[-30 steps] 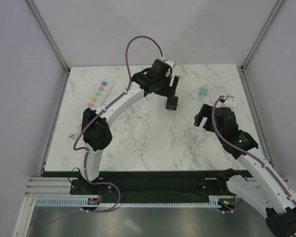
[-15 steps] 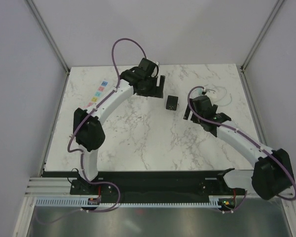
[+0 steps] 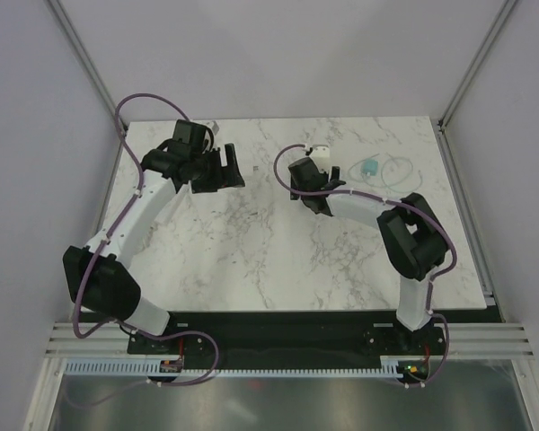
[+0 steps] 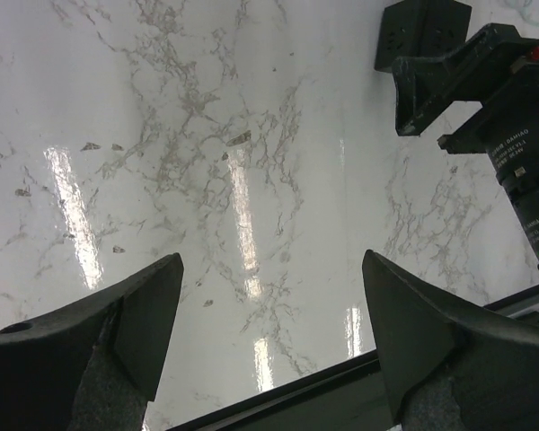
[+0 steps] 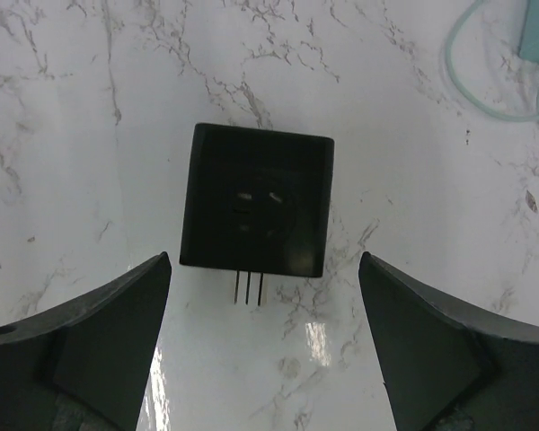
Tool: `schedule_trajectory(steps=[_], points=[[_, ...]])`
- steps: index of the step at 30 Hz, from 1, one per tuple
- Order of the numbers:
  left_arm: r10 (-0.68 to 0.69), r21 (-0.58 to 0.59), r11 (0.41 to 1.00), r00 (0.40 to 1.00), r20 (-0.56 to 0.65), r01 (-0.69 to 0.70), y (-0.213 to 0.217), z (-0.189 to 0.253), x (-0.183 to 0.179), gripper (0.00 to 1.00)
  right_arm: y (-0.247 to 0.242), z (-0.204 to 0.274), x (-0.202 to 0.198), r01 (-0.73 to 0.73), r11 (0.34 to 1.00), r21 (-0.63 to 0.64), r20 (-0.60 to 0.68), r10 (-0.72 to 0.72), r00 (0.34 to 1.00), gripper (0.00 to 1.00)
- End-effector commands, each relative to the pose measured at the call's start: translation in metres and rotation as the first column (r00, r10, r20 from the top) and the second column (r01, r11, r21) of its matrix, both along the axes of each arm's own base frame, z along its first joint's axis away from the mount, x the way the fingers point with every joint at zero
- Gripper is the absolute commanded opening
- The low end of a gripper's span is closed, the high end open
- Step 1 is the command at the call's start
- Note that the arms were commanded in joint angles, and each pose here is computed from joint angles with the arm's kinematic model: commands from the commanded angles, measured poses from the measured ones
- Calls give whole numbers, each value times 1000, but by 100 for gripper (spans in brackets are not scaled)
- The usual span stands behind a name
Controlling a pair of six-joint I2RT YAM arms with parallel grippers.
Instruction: Insert the plug
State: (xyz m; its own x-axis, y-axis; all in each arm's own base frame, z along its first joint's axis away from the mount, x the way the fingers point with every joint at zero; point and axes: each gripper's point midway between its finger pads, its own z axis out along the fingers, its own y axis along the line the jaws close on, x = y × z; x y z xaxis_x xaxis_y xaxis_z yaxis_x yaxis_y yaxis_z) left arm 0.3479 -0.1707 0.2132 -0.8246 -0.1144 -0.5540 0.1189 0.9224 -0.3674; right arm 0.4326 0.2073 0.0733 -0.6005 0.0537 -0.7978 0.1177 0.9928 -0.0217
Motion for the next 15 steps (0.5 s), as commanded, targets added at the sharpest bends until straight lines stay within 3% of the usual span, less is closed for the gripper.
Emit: schedule_trajectory(steps=[1, 5, 9, 15], points=[[-23, -66, 997, 998, 53, 27, -4, 17, -3, 88, 5, 17, 29, 38, 996, -83, 97, -30, 995, 94], [-24, -72, 997, 998, 59, 28, -2, 18, -9, 88, -10, -1, 32, 108, 976, -190, 100, -90, 991, 95], [-22, -96, 995, 995, 96, 31, -3, 29, -12, 88, -10, -22, 35, 83, 964, -253, 68, -68, 995, 93], [-45, -126, 990, 994, 101, 58, -9, 36, -14, 87, -7, -29, 43, 36, 956, -291, 88, -10, 996, 83]])
